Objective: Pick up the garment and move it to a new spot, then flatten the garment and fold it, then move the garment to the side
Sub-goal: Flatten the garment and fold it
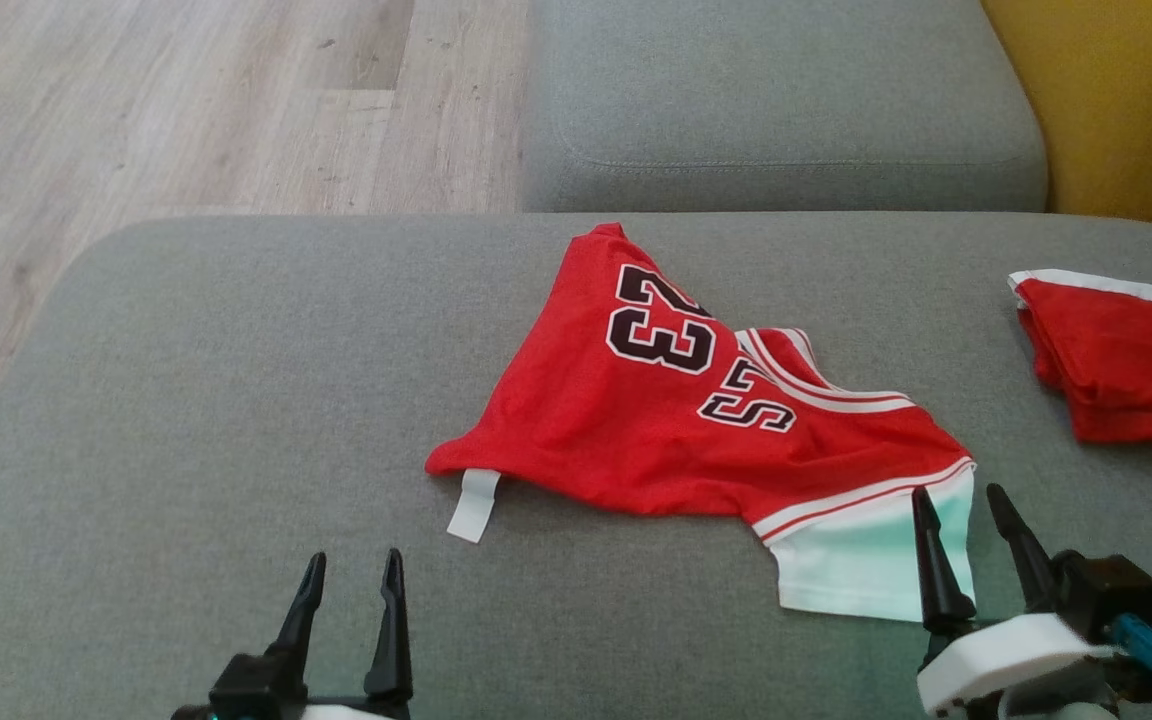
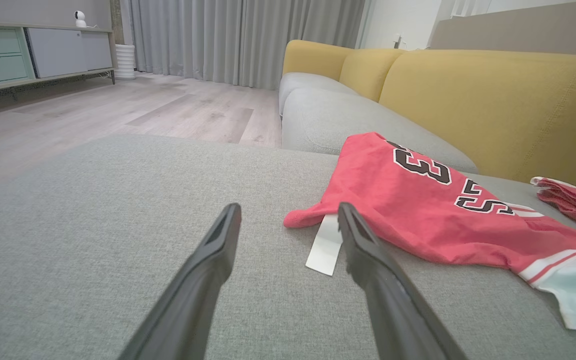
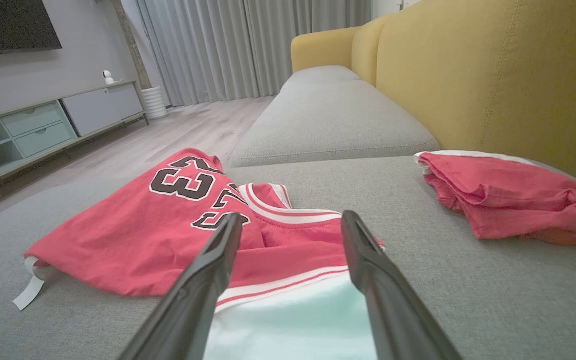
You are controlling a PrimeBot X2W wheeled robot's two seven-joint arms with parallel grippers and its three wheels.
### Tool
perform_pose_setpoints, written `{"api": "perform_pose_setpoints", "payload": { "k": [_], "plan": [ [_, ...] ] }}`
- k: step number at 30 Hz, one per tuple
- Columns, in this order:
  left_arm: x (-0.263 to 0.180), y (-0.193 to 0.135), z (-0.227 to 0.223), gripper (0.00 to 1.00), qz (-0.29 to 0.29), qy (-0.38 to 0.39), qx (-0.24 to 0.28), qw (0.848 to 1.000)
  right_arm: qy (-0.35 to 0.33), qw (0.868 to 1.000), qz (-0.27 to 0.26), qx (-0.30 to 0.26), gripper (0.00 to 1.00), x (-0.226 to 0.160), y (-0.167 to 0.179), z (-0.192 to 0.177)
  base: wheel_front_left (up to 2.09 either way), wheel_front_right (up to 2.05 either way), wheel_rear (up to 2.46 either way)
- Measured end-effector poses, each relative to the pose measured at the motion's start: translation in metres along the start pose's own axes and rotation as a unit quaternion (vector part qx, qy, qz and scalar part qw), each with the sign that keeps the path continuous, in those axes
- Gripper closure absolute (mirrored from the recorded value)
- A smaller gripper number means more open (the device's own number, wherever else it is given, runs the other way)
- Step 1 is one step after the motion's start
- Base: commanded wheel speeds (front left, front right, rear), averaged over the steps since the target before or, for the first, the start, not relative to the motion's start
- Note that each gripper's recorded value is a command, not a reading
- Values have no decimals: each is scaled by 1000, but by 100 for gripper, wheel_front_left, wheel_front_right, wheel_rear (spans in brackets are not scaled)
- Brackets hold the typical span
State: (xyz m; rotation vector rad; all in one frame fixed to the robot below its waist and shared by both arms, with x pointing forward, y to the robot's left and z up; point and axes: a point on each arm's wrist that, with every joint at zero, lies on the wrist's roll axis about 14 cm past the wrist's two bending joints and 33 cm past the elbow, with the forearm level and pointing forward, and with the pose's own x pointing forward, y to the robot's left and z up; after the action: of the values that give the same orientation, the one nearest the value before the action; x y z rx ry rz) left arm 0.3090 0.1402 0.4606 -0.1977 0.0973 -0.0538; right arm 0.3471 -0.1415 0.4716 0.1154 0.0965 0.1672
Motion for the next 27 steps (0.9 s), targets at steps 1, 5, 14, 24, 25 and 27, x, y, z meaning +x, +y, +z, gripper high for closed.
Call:
{"api": "perform_pose_setpoints", "payload": {
  "k": [1, 5, 14, 24, 25, 27],
  "plan": [
    [0, 0, 0, 0, 0, 0, 0, 1000, 3, 1000, 0, 0, 0, 0, 0, -1, 0, 0, 0],
    [0, 0, 0, 0, 0, 1, 1, 1000, 8, 1000, 0, 1, 0, -1, 0, -5, 0, 0, 0],
    [-1, 4, -3, 0, 6, 8, 2, 1000, 77, 996, -52, 3, 0, -13, -33, -39, 0, 0, 0],
    [-5, 10, -14, 0, 20, 28, -1, 999, 206, 975, -79, 3, 0, -29, -51, -109, 0, 0, 0],
    [-5, 11, -15, 0, 22, 30, -1, 999, 214, 974, -79, 2, 0, -28, -51, -113, 0, 0, 0],
    [-6, 12, -17, 0, 24, 34, -1, 999, 222, 972, -77, 1, 0, -22, -50, -117, 0, 0, 0]
  ]
}}
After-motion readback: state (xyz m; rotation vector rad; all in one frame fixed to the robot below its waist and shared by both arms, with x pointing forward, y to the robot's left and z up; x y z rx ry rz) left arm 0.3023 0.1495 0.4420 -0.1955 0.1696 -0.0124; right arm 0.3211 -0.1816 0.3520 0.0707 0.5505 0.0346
